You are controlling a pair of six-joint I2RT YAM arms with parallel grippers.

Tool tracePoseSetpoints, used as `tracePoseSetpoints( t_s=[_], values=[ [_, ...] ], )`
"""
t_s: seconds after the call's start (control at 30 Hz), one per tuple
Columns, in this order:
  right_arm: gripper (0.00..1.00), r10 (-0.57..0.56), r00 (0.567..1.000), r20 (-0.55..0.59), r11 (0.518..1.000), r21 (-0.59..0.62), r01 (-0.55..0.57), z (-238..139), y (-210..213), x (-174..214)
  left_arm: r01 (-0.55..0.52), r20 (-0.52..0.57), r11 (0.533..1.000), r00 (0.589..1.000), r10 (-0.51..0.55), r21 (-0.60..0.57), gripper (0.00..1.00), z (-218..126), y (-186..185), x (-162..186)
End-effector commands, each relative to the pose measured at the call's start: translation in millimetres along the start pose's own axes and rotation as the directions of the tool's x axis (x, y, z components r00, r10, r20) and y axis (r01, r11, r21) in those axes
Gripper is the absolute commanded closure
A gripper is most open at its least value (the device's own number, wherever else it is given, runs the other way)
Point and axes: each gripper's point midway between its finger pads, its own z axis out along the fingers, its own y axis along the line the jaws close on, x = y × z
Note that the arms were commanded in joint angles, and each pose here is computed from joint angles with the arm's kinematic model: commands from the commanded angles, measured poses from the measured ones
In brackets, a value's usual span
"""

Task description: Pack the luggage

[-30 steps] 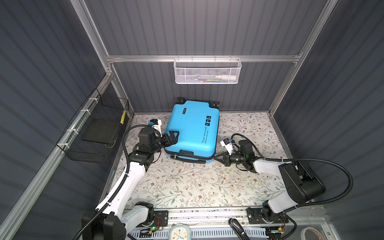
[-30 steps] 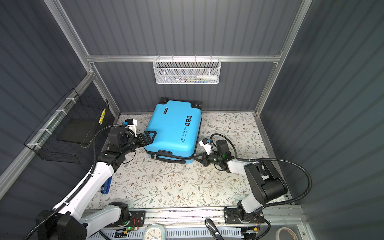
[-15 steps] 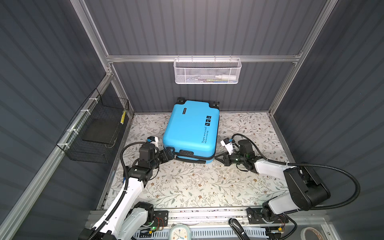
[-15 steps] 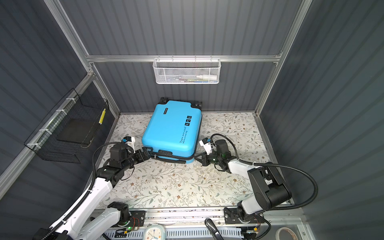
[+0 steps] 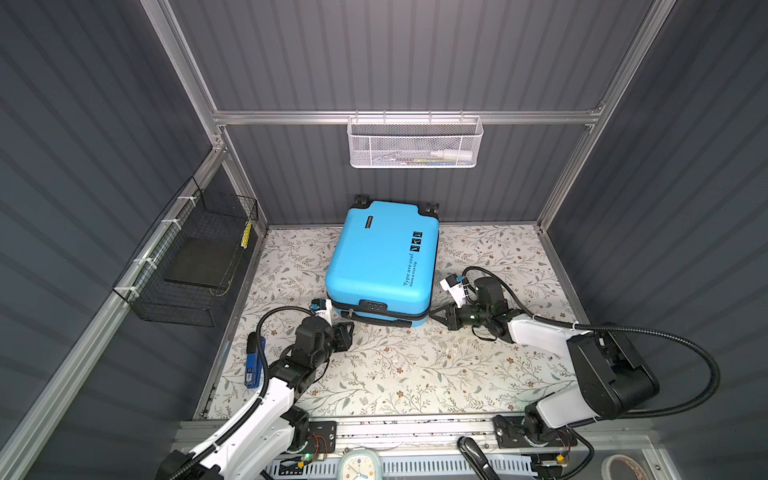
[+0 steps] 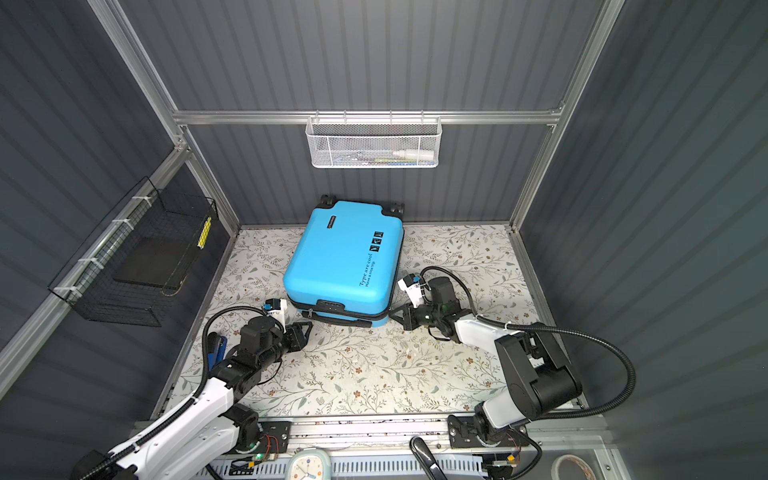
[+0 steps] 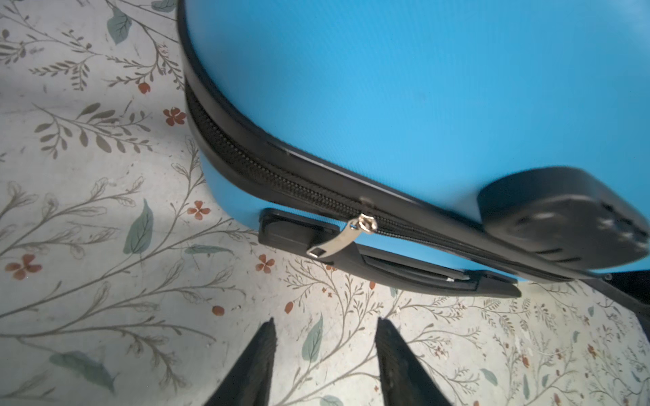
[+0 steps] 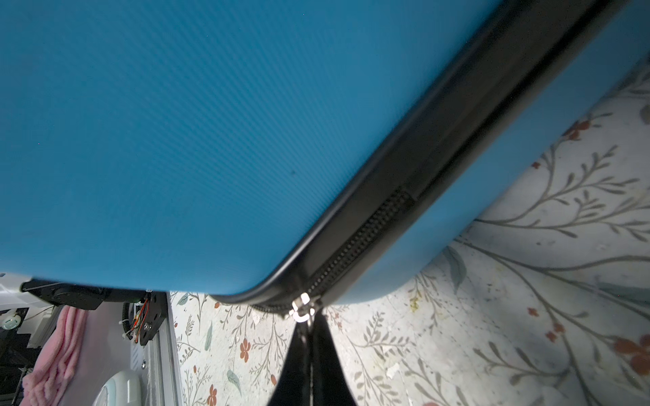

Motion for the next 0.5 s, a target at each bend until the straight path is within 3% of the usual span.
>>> tracePoseSetpoints(
  t_s=[0.0,0.13,0.47],
  values=[
    [1.00,0.071,0.997,-0.009,0.993,0.098,-0.069,1.1,-24.9,6.1,-0.122,0.143,0.991,0.983,0.113,0.059,0.53,-1.1,-14.6,-25.2],
    [1.00,0.067,0.998,-0.012,0.994,0.089,-0.066,1.3,-23.1,5.2,-0.219,0.211,0.973,0.957,0.200,0.071,0.57,-6.0,-19.1,-30.7],
    [1.00,0.057,0.998,-0.028,0.995,0.082,-0.054,2.3,-22.4,6.6,-0.348,0.214,0.931,0.923,0.320,0.111,0.65,1.9,-28.4,-24.0]
  ],
)
